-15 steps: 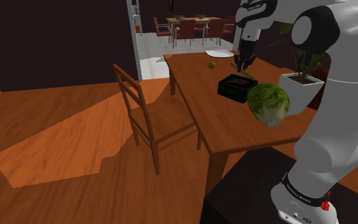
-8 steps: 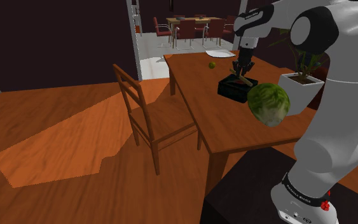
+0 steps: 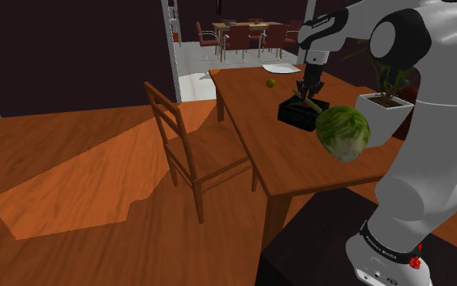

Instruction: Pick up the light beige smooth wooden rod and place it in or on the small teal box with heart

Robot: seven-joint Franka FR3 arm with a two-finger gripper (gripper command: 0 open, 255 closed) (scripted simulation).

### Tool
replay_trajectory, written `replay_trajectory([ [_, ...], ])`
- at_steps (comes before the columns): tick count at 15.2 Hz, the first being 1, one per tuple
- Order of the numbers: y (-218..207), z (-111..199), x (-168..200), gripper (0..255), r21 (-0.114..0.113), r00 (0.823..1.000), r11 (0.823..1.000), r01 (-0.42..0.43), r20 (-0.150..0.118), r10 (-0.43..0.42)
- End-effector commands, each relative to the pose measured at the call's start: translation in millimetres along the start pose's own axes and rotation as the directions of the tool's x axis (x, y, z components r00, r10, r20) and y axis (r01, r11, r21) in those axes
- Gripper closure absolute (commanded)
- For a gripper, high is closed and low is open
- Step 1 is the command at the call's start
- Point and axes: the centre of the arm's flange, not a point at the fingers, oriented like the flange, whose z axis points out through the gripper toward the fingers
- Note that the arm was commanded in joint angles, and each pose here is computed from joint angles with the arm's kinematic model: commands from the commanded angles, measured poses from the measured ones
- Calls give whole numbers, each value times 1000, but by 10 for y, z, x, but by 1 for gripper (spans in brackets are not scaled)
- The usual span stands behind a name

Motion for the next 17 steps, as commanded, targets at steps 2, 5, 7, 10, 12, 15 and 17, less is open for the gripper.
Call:
replay_trajectory([
  [2, 0, 0, 0, 0, 0, 1000, 1000, 0, 0, 0],
  [5, 0, 0, 0, 0, 0, 1000, 1000, 0, 0, 0],
  [7, 0, 0, 0, 0, 0, 1000, 1000, 0, 0, 0],
  [10, 0, -396, 0, 0, 0, 1000, 1000, 0, 0, 0],
  [12, 0, -500, 0, 0, 0, 1000, 1000, 0, 0, 0],
  [15, 0, -500, 0, 0, 0, 1000, 1000, 0, 0, 0],
  [17, 0, -500, 0, 0, 0, 1000, 1000, 0, 0, 0],
])
